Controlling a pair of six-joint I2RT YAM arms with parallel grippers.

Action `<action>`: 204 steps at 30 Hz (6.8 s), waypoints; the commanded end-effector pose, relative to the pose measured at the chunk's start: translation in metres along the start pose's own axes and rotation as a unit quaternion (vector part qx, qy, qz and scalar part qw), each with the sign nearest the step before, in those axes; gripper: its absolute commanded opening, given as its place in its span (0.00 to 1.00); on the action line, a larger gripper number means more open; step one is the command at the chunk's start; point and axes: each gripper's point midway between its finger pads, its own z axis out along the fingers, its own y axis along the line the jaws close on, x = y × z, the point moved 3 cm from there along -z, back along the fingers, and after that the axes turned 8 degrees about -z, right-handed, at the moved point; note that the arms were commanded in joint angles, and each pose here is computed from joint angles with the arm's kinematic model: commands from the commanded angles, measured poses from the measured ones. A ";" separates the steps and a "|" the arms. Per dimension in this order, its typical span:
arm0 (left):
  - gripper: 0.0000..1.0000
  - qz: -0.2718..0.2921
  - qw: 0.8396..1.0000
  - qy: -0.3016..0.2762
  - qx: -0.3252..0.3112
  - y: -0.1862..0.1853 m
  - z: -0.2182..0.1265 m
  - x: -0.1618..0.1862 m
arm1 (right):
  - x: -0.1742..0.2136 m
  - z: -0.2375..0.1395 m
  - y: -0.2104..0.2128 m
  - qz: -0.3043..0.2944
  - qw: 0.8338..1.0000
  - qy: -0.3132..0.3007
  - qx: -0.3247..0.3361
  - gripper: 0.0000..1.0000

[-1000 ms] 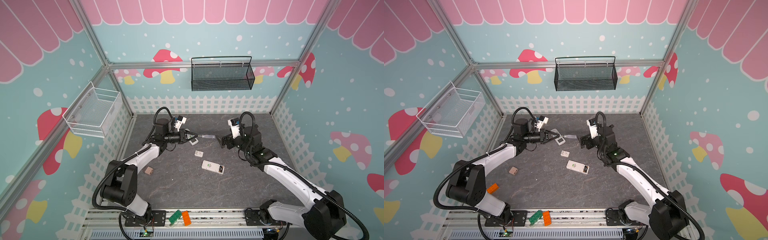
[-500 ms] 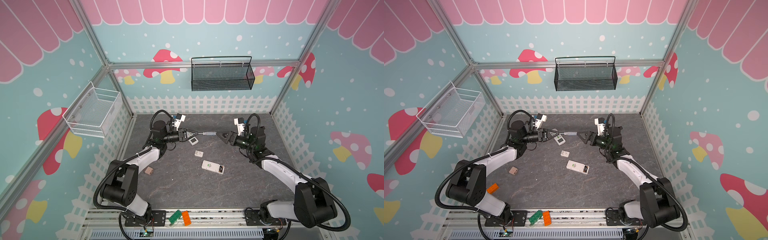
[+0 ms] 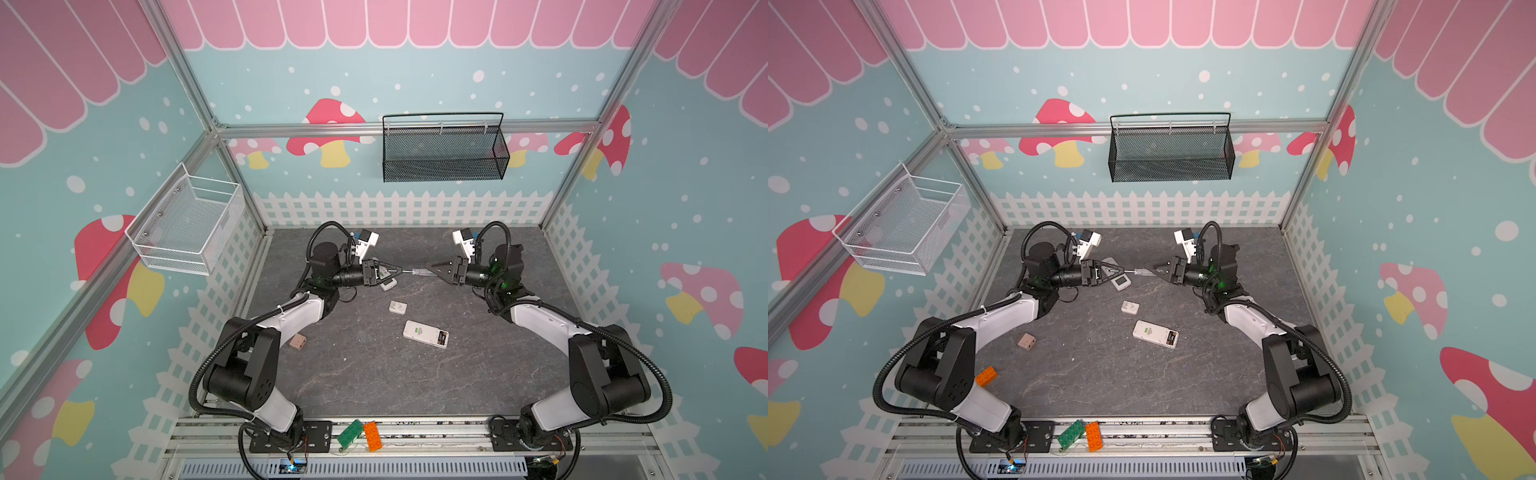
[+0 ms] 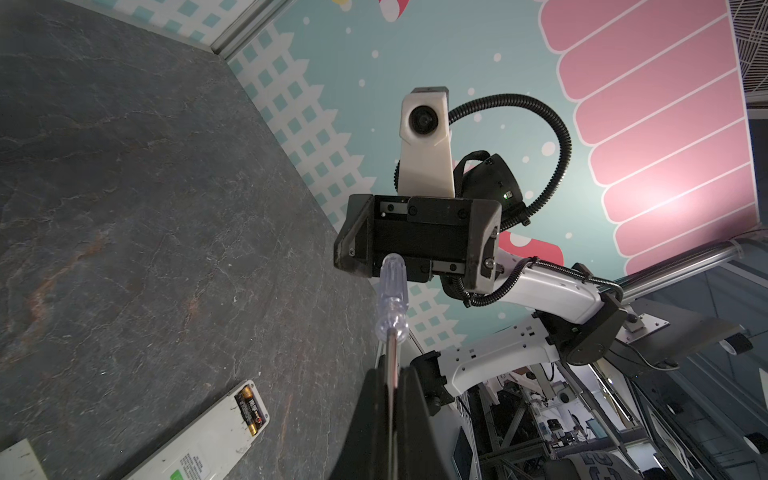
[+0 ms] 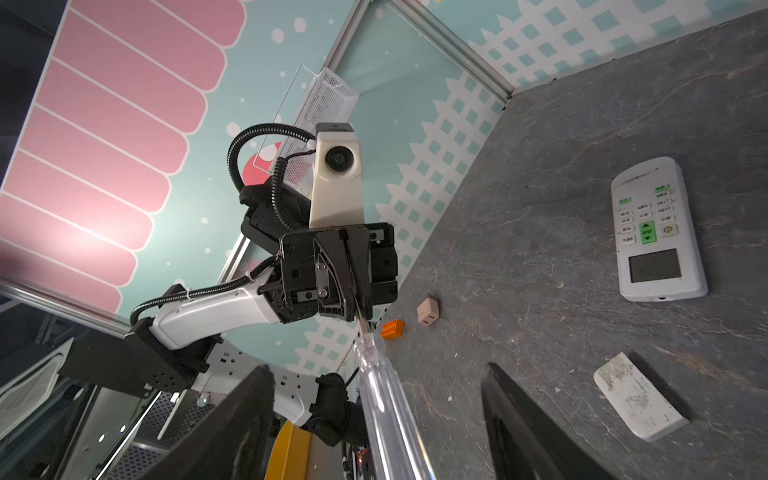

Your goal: Unload the batteries from the remote control

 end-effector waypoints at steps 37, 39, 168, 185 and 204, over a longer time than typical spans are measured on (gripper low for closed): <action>0.25 0.019 0.999 0.032 0.010 -0.005 0.017 0.004 | 0.020 0.016 0.015 -0.027 0.996 0.049 -0.075 0.03; 0.39 0.031 0.999 0.040 0.010 -0.006 0.015 0.005 | 0.021 0.007 0.011 -0.027 0.997 0.047 -0.063 0.03; 0.56 0.442 0.671 0.524 -0.282 0.183 0.000 0.169 | 0.205 -0.041 -0.039 -0.513 0.799 0.303 0.083 0.00; 0.45 0.458 0.659 0.527 -0.280 0.188 0.001 0.168 | 0.206 -0.036 -0.048 -0.493 0.802 0.326 0.087 0.00; 0.46 0.461 0.656 0.529 -0.279 0.188 0.001 0.168 | 0.208 -0.035 -0.059 -0.481 0.799 0.347 0.094 0.00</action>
